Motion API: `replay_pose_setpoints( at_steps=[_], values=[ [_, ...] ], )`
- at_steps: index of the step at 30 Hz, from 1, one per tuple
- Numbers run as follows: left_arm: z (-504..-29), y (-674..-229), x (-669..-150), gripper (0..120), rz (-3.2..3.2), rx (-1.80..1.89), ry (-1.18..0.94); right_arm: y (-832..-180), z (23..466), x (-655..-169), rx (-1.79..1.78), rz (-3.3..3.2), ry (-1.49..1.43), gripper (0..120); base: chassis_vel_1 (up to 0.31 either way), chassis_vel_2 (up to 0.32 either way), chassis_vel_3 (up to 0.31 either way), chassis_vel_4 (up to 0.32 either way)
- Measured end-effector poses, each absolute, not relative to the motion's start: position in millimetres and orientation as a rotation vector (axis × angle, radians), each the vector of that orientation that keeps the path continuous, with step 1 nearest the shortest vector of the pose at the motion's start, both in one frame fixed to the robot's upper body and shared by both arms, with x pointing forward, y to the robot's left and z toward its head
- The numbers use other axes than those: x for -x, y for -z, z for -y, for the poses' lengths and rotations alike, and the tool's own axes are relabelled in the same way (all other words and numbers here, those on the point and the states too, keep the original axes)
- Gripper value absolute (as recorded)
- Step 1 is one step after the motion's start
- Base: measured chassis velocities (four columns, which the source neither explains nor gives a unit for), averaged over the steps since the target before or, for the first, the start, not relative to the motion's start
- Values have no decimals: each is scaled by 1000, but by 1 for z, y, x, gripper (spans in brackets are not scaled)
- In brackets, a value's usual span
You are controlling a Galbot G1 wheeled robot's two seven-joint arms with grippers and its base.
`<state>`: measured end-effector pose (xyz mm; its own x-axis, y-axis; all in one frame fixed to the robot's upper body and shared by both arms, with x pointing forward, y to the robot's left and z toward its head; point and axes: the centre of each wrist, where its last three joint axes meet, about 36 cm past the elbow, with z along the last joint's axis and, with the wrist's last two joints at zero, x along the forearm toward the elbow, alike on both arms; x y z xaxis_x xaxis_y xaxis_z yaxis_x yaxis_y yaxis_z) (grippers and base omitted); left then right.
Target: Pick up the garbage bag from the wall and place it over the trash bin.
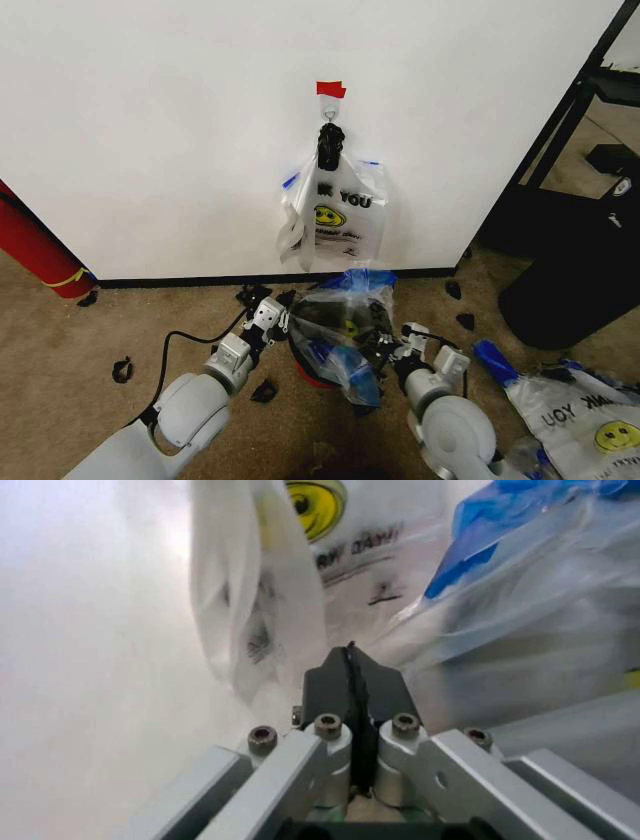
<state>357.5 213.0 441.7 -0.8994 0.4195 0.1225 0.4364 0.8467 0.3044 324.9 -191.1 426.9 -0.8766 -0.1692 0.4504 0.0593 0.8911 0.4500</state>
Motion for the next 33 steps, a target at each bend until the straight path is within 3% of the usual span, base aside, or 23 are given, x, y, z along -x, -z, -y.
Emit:
replay_pose_setpoints(
  at_steps=[7, 20, 23, 26, 33],
  values=[
    [-221, -429, -362, 0, 2941, 640, 525, -432, 212, -323, -106, 2620, 570, 0, 0, 0, 0, 0],
    [-235, -381, -363, 0, 2905, 686, 420, -431, 230, -321, -340, 2663, 709, 0, 0, 0, 0, 0],
    [-237, -382, -360, 4, 2917, 744, 354, -429, 231, -323, -334, 2667, 712, 0, 0, 0, 0, 0],
    [-243, -390, -361, 16, 2973, 852, 266, -423, 234, -328, -332, 2676, 692, 0, 0, 0, 0, 0],
    [-280, -402, -392, 43, 3066, 1058, 336, -394, 257, -342, -413, 2815, 529, 0, 0, 0, 0, 0]
  ],
)
